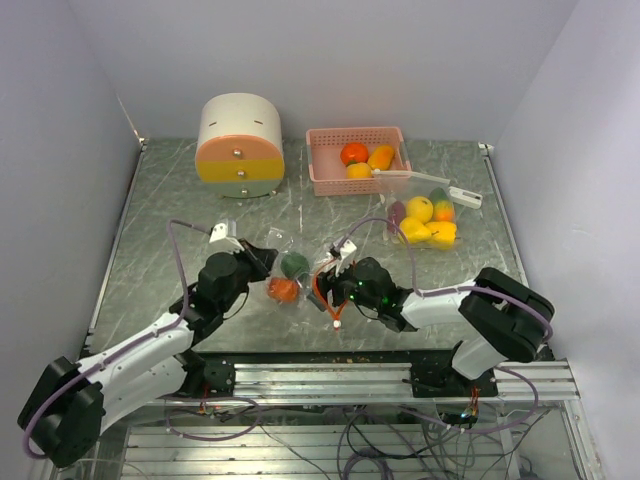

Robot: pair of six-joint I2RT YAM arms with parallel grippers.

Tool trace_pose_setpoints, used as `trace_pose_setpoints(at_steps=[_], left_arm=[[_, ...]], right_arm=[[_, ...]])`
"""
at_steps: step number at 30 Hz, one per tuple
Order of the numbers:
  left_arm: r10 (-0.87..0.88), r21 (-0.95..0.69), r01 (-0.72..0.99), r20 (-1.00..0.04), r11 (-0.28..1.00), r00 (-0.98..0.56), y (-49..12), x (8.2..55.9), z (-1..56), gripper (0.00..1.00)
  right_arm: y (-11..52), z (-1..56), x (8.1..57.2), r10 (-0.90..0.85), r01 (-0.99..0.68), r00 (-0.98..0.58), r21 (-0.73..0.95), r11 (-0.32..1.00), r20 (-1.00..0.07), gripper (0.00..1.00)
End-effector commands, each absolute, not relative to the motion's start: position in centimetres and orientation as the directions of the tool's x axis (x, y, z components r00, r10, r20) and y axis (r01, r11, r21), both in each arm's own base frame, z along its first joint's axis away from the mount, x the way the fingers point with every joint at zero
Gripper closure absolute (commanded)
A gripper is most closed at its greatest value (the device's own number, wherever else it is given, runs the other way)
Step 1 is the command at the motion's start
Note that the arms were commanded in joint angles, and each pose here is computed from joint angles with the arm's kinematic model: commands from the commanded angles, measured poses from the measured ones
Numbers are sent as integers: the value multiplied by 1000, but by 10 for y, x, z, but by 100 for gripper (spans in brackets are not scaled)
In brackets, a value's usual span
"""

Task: Open the zip-top bag and remove the fake food
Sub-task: Adjust the zipper food storage bag at the center of the board, then pick up the fake fruit from the zipper food storage bag.

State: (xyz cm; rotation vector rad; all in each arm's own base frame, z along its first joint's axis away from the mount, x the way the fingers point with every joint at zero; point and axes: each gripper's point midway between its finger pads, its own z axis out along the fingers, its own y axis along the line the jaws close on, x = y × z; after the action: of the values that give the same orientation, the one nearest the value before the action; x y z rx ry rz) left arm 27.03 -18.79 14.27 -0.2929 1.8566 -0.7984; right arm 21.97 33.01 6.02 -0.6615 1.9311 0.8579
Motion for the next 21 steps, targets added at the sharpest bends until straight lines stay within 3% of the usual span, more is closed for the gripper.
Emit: trace_pose_setpoints(at_steps=[1,6,11,16,21], left_arm=[[-476,-572,82,-747,816,-465,-180,269,123,93],[-495,-632,131,-703,764,-510,-201,261,116,93],[-478,-580,112,-753,807,-452,-185,259,148,93],[-479,-554,86,-779,828,-405,-168,257,171,93],[-485,-574,103,-763,812,-428,-177,257,165,93]], right_arm=[[325,55,231,-72,-672,-472,306,674,-878,33],[325,51,232,-73,-663,-480,308,682,-874,34],[302,44,237,-86,-609,-473,255,751,-877,35],[262,26,248,-84,-445,-508,177,878,-857,38],[269,34,241,-63,-489,-492,216,845,-868,44]])
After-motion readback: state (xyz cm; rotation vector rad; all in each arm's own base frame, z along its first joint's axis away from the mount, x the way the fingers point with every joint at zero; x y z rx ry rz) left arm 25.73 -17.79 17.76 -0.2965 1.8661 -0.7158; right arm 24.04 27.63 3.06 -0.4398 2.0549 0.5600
